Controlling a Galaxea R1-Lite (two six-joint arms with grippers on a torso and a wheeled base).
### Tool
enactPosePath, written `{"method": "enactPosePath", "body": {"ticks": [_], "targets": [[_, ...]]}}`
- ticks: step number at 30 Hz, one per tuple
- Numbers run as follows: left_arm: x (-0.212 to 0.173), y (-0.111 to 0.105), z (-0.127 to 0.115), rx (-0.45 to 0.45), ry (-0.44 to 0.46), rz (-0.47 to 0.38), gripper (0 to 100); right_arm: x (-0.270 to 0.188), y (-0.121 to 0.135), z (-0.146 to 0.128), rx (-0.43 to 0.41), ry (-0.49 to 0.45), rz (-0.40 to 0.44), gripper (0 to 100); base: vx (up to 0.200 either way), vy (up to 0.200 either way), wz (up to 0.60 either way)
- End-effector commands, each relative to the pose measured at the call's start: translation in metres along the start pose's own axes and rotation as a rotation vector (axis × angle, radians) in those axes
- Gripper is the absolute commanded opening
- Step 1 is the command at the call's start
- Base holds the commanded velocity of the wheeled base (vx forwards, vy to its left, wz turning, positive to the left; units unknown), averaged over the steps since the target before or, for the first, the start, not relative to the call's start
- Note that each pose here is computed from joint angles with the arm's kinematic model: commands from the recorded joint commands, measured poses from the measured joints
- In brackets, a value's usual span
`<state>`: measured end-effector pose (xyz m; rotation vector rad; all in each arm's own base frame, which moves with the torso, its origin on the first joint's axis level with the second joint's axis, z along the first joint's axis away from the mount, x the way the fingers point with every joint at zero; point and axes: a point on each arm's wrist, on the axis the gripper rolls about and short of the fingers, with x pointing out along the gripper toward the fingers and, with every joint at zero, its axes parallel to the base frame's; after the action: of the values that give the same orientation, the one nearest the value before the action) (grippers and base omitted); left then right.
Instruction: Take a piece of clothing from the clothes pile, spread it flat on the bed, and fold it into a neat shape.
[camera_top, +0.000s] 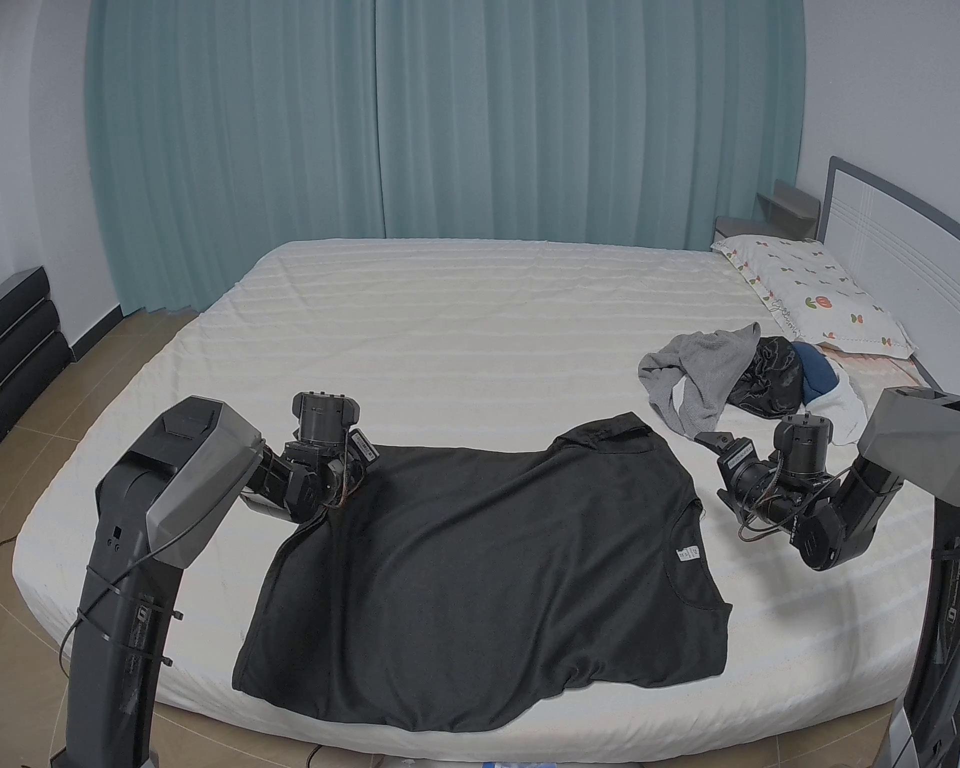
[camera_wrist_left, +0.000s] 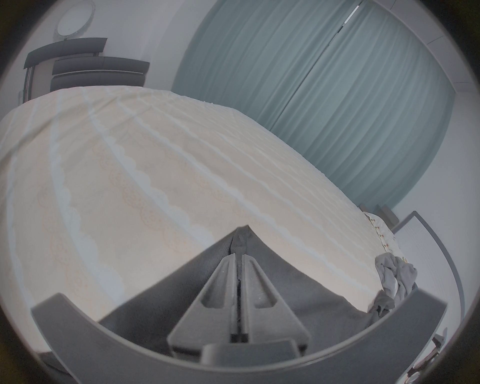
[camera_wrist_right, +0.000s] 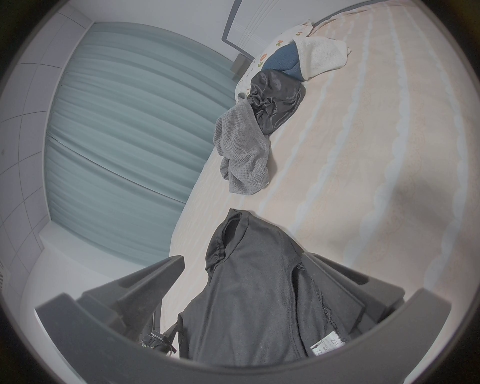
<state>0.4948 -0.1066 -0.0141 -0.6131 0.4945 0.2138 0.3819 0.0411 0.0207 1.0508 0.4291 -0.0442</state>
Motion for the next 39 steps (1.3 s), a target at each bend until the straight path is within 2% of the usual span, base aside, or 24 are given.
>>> {"method": "enactPosePath", "body": {"ticks": [1,4,12,15,20,24,30,35,39], "targets": [[0.003,0.004,0.010,-0.014,-0.038,0.022,0,0.000,-0.001,0.000,0.001,0.000,-0.003,100,0.000,0.000,0.00],[0.003,0.007,0.017,-0.022,-0.059,0.034,0,0.001,-0.002,0.000,0.001,0.001,-0.004,100,0.000,0.000,0.00],[-0.001,0.023,0.067,-0.077,-0.162,0.048,0,0.011,-0.014,-0.006,-0.004,0.024,-0.028,100,0.000,0.000,0.00],[0.002,0.032,0.076,-0.090,-0.176,0.061,0,0.019,-0.018,-0.009,-0.012,0.031,-0.031,100,0.000,0.000,0.00],[0.006,0.041,0.079,-0.096,-0.177,0.078,0,0.030,-0.016,-0.011,-0.073,0.037,-0.021,100,0.000,0.000,0.00],[0.005,0.041,0.079,-0.096,-0.176,0.074,0,0.046,-0.014,-0.010,-0.177,0.043,-0.005,100,0.000,0.000,0.00],[0.004,0.034,0.073,-0.088,-0.166,0.063,0,0.085,-0.011,-0.018,-0.276,0.078,0.001,100,0.000,0.000,0.00],[0.002,0.032,0.070,-0.083,-0.156,0.065,0,0.104,-0.002,-0.021,-0.336,0.142,0.007,100,0.000,0.000,0.00],[0.002,0.033,0.069,-0.082,-0.156,0.071,0,0.122,0.000,-0.018,-0.356,0.138,0.016,100,0.000,0.000,0.00]]}}
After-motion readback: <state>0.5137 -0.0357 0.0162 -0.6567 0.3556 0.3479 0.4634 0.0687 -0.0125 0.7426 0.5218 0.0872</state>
